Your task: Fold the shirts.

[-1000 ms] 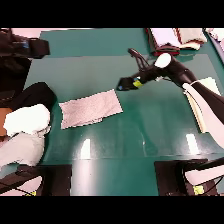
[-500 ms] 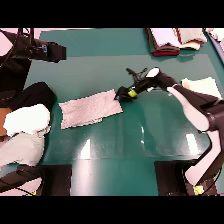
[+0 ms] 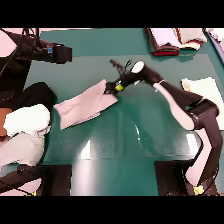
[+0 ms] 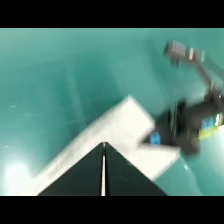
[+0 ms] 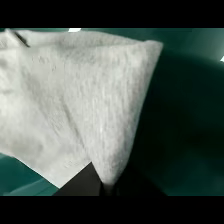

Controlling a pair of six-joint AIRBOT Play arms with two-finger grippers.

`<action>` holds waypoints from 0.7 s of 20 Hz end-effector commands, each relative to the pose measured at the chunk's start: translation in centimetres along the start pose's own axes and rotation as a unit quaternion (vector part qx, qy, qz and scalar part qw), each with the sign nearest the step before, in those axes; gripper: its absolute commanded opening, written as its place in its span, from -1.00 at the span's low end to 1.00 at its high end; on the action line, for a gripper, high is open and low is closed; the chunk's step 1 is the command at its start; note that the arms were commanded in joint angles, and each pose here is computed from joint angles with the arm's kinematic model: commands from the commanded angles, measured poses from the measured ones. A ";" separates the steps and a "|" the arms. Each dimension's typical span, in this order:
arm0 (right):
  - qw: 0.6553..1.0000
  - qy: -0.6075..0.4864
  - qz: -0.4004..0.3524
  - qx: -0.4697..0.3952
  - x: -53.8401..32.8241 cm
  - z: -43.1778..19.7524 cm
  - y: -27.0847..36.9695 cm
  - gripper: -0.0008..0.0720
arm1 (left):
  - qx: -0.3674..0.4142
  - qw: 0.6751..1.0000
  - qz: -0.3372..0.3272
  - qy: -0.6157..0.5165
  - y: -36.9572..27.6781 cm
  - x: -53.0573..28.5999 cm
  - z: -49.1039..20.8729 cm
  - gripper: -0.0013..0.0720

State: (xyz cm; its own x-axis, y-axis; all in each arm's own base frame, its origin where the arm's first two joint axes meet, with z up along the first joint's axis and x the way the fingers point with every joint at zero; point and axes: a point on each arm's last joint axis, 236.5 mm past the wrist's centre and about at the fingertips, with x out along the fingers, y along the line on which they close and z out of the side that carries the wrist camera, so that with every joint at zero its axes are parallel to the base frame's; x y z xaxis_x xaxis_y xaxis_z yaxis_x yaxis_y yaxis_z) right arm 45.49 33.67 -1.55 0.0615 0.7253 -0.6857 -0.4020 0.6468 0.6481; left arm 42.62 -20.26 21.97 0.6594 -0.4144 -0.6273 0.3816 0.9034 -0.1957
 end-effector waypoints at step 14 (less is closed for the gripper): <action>0.847 -0.303 -0.340 0.276 -51.0 -10.4 -27.8 -0.95 | 0.056 0.995 -0.078 0.000 -8.7 0.1 -1.2 -0.91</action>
State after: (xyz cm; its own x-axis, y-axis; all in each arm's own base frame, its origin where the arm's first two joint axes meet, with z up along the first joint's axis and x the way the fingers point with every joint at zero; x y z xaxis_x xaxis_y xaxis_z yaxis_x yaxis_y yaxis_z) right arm 46.69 -18.23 10.92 0.6051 0.1122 -0.7882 0.2788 0.8975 0.3418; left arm 38.71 -27.90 22.68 0.5886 -0.5450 -0.5971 0.5476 0.8121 -0.2015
